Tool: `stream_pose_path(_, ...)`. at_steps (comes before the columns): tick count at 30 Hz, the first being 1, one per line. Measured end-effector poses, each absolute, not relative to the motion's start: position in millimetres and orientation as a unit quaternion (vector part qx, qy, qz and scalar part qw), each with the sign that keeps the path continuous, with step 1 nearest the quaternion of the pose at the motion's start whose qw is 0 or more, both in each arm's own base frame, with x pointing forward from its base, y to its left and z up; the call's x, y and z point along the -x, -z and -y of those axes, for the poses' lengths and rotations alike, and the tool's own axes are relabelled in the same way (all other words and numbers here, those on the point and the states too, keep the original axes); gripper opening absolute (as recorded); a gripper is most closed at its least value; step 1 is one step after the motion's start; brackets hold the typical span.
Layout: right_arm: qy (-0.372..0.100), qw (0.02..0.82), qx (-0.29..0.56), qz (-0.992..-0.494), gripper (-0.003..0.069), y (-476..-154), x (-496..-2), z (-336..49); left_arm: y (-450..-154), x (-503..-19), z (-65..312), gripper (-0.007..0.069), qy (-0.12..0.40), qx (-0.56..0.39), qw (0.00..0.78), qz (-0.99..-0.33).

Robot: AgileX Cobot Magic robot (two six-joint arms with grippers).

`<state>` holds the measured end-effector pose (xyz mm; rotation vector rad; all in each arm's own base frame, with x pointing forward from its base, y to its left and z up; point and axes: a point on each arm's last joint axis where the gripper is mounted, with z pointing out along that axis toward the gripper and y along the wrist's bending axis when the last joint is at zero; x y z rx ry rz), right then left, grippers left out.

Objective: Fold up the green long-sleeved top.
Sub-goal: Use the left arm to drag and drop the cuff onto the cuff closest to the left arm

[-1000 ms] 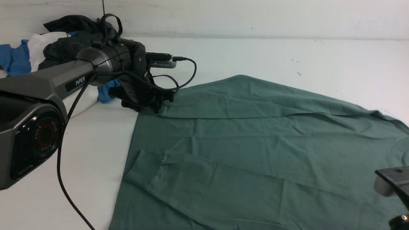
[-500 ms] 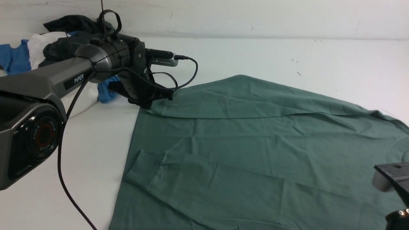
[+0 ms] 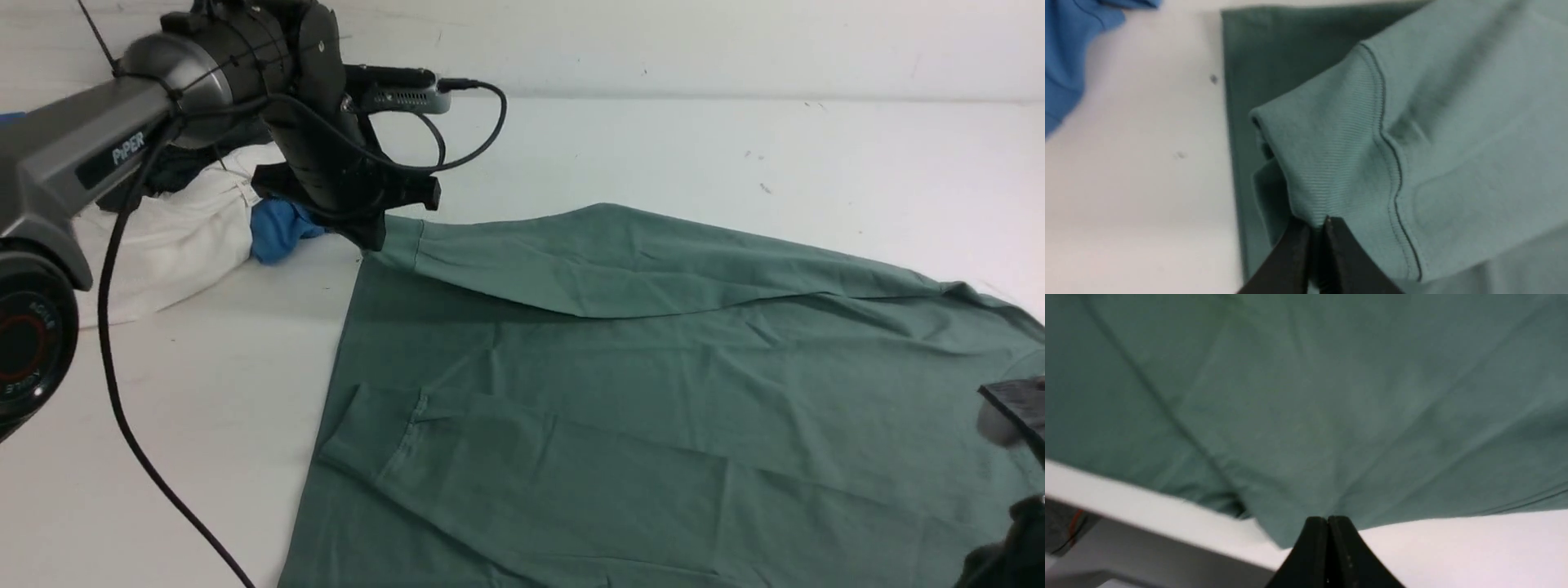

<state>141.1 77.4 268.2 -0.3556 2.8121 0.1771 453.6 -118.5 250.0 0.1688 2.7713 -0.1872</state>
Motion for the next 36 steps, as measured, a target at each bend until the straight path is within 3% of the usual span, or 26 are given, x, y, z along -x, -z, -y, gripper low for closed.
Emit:
stream_pose_path(6,-0.004,0.209,0.131,-0.969,-0.0007,-290,-154,-69,-283,-426,129,0.001,0.091,-0.079,0.145,-0.982)
stream_pose_path(14,0.008,0.217,0.126,-0.968,-0.0007,-292,-155,-67,-302,-389,152,0.001,0.104,-0.11,0.137,-0.979)
stream_pose_path(20,0.008,0.217,0.124,-0.968,-0.0007,-292,-155,-67,-287,-348,151,0.001,0.094,-0.107,0.082,-0.986)
stream_pose_path(28,0.009,0.216,0.128,-0.968,-0.0007,-292,-155,-67,-261,-291,138,0.001,0.043,-0.092,0.019,-0.995)
stream_pose_path(36,0.009,0.218,0.135,-0.966,-0.0007,-292,-156,-67,-239,-279,131,0.001,0.027,-0.084,0.003,-0.996)
